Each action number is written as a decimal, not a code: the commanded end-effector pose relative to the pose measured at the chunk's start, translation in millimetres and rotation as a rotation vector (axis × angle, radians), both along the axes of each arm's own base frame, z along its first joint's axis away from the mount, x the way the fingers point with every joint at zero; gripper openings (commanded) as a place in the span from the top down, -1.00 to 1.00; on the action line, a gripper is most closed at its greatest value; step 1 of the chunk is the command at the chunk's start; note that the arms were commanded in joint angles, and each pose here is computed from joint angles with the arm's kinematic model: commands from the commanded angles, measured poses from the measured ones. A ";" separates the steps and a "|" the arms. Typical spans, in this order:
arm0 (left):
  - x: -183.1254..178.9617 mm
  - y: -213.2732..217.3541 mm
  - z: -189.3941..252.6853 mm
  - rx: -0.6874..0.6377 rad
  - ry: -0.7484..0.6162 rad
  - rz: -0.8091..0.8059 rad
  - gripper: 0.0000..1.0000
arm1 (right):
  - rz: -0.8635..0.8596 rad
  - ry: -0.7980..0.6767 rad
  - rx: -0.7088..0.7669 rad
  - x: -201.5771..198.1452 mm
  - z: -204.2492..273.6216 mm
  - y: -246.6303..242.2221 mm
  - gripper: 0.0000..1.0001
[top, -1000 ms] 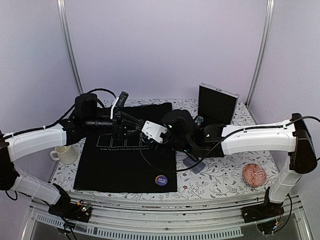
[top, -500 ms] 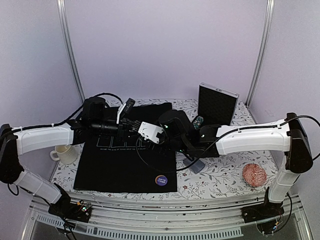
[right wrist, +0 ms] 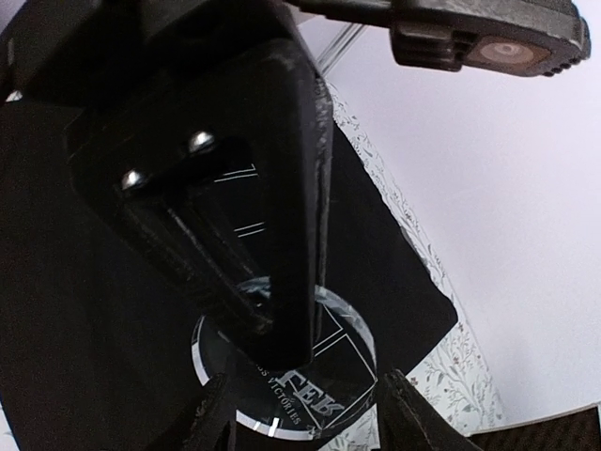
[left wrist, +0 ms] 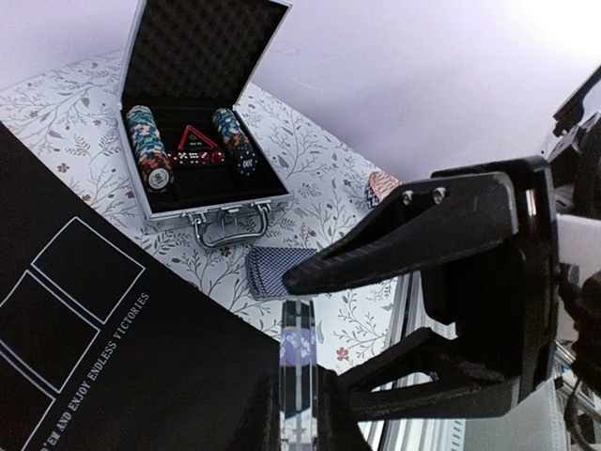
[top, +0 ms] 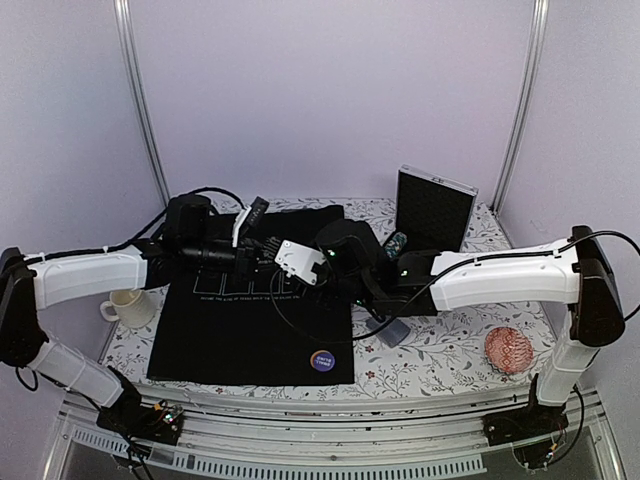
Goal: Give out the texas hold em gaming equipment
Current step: Pass from the right arm to the left, then place the dealer button in the dealer area.
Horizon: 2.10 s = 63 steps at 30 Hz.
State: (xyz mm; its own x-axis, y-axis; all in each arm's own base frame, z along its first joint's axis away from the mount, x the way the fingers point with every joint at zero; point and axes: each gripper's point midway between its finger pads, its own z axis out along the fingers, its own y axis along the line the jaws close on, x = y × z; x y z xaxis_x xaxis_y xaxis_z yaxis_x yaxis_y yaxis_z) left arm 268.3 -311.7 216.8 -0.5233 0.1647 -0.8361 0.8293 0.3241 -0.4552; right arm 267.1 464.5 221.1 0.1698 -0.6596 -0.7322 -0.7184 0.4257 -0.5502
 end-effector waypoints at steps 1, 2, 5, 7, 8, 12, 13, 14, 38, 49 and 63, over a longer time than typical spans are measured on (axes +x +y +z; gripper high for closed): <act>36.5 19.2 11.2 -0.047 0.030 0.158 1.00 | -0.054 -0.021 0.059 12.4 19.5 -13.2 -0.17; 49.7 29.3 5.6 -0.046 0.059 0.218 1.00 | -0.064 -0.015 0.076 15.6 23.6 -18.3 -0.22; 90.2 62.6 -12.1 -0.059 0.153 0.411 1.00 | -0.078 0.041 0.149 23.4 32.3 -32.9 -0.33; 116.8 84.7 -20.4 -0.083 0.186 0.534 1.00 | -0.092 0.094 0.208 33.9 38.3 -45.8 -0.38; 130.1 94.8 -23.9 -0.099 0.199 0.588 1.00 | -0.095 0.118 0.229 37.9 39.1 -50.3 -0.40; 187.2 127.7 -34.1 -0.156 0.225 0.766 1.00 | -0.117 0.225 0.302 53.5 36.6 -63.9 -0.46; 201.9 133.1 -40.0 -0.159 0.235 0.799 1.00 | -0.126 0.240 0.308 56.9 34.7 -66.8 -0.47; 220.5 137.8 -36.6 -0.173 0.228 0.828 1.00 | -0.141 0.254 0.320 60.6 33.7 -70.0 -0.49; 352.7 134.2 -169.6 -0.024 0.459 0.970 0.20 | -0.200 0.315 0.290 66.3 10.4 -82.8 -0.54; 351.3 166.8 -124.2 0.163 0.249 1.069 -0.86 | -0.204 0.337 0.302 63.9 20.5 -83.3 -0.57; 237.3 142.2 -43.1 0.246 0.031 0.891 -0.92 | -0.108 0.553 0.089 42.7 -27.2 -71.3 -0.67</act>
State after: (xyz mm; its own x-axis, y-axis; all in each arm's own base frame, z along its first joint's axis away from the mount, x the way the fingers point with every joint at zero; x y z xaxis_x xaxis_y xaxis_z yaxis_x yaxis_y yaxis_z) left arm 544.5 -160.6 164.8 -0.5599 -0.2258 -0.7972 0.1365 0.9239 -0.3576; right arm 322.2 389.9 228.2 -0.2369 -0.4892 -0.8394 -0.7916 0.5980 -0.1251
